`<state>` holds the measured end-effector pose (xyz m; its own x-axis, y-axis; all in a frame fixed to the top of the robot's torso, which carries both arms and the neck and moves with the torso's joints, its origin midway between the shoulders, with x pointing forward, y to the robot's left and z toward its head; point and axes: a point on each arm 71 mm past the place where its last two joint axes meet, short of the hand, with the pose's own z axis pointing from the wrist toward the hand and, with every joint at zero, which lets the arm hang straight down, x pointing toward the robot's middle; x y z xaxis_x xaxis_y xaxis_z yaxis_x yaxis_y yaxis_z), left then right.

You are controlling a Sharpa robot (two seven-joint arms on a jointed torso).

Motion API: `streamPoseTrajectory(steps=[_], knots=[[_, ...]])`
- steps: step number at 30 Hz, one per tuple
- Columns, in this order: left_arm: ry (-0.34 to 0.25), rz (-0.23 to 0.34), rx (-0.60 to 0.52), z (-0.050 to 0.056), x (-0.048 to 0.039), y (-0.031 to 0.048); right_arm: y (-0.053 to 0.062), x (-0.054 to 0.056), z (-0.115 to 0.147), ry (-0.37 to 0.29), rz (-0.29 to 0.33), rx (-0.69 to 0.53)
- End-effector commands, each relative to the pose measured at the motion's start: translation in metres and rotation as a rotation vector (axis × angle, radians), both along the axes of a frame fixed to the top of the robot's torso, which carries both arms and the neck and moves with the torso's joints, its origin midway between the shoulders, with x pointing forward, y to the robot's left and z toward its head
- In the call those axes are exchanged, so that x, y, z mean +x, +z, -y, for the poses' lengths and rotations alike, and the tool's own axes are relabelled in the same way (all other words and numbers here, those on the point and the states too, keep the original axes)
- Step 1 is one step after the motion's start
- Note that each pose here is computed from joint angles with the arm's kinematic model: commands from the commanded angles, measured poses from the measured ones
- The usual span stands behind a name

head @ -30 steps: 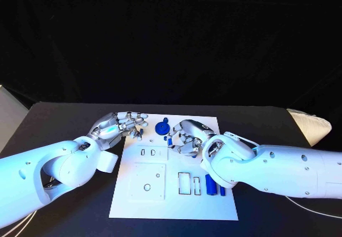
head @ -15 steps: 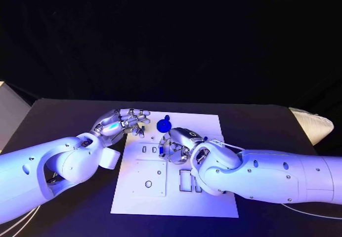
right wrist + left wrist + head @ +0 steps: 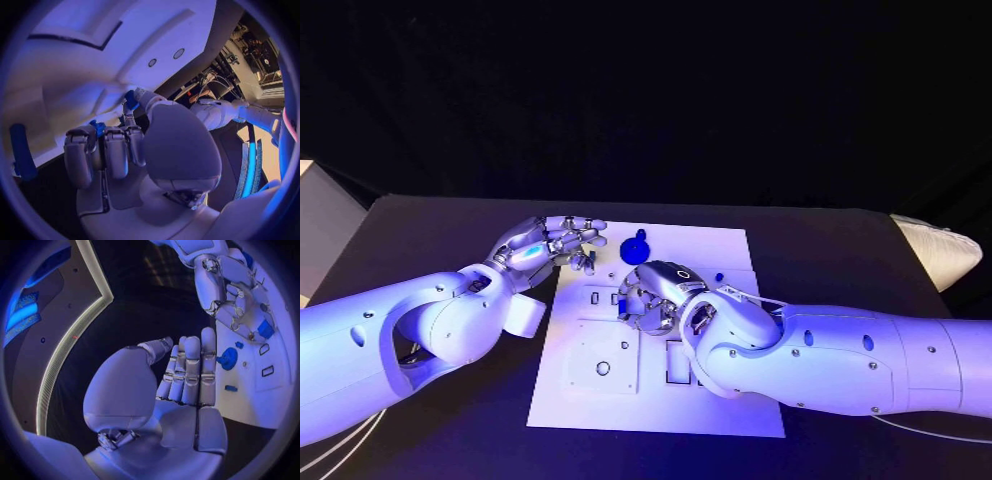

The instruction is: Assemble the parts on the task board

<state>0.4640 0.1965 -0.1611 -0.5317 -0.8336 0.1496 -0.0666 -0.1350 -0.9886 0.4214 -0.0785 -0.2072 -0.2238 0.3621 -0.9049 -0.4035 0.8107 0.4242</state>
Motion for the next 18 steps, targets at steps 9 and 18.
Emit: streamPoseTrajectory(steps=[9,18], knots=[[-0.022,-0.002,-0.012,0.0021,-0.0008,0.0005,0.0019,-0.0004,-0.0018,0.007,0.075,-0.019],[-0.025,-0.005,-0.011,0.0021,-0.0007,0.0002,0.0012,0.0036,0.0003,-0.006,0.092,-0.030]])
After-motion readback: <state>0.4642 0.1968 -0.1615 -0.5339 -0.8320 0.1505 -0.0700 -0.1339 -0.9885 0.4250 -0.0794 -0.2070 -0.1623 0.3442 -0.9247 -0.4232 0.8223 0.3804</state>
